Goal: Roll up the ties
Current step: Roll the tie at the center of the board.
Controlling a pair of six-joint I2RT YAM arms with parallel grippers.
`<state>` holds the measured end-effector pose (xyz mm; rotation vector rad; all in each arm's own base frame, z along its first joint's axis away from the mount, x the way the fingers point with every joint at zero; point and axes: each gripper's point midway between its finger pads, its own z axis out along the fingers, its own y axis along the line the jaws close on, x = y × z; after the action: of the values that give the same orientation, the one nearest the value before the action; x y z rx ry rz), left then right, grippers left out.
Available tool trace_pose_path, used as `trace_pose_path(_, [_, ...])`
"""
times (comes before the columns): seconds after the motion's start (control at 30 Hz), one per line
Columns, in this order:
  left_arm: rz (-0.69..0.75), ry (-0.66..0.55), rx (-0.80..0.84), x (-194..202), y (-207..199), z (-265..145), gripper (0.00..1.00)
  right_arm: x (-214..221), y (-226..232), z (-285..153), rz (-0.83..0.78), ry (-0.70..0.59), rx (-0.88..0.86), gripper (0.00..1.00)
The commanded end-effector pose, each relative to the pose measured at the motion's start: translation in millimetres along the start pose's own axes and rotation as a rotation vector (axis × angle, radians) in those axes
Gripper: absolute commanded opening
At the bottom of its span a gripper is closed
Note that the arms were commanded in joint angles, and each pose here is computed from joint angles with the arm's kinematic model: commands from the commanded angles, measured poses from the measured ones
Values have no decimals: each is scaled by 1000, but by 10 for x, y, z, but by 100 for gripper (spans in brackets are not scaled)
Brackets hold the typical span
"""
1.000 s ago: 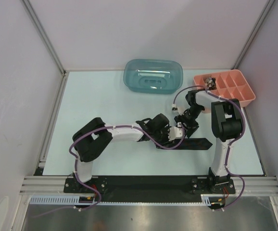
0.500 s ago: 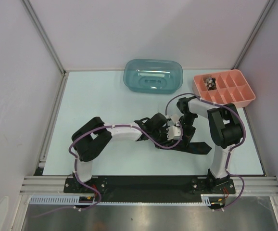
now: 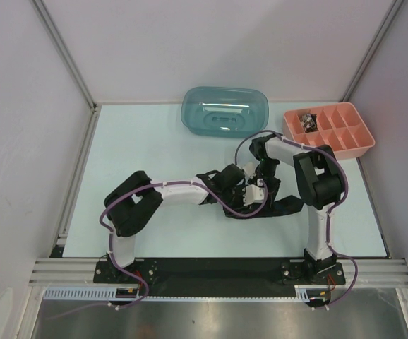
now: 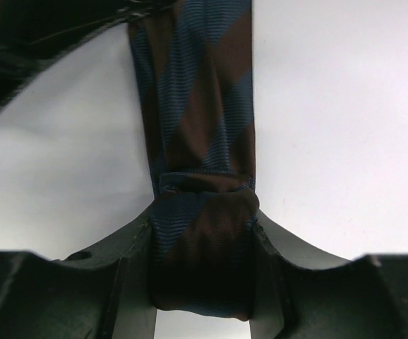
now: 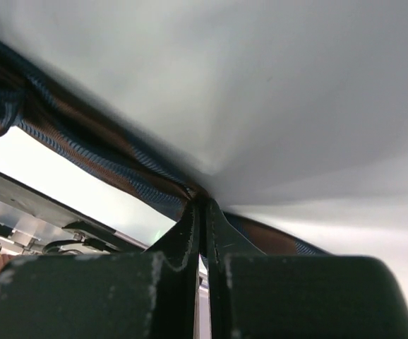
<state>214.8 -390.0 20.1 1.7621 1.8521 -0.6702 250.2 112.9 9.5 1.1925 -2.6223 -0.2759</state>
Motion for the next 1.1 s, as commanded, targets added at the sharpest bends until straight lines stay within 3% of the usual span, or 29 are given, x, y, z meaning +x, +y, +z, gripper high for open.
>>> trace_pose_path(0.0, [-40, 333, 44, 853, -160, -273, 17, -903, -852, -52, -54, -305, 285, 0])
trace_pose_path(0.2, [-43, 395, 31, 918, -111, -299, 17, -871, -575, -111, -29, -314, 178, 0])
trace_pose_path(0.23, [-46, 394, 27, 880, -79, -288, 17, -826, -510, -143, -4, -319, 133, 15])
trace_pose_path(0.33, [-73, 404, 28, 891, -73, -224, 17, -809, -444, -361, 106, -394, 12, 44])
trace_pose_path(0.4, [-97, 411, 33, 915, -87, -189, 17, -813, -432, -568, 172, -454, -58, 45])
trace_pose_path(0.53, [-114, 423, 51, 979, -132, -152, 17, -830, -222, -999, 359, -599, -373, 45])
trace_pose_path(0.63, [-111, 423, 51, 991, -131, -139, 17, -800, -17, -1075, 429, -647, -581, 43])
trace_pose_path(0.77, [-106, 427, 51, 1009, -126, -129, 17, -693, 346, -841, 527, -601, -765, 43])
trace_pose_path(1.07, [-122, 415, 52, 1005, -144, -122, 17, -674, 587, -558, 562, -651, -787, 47])
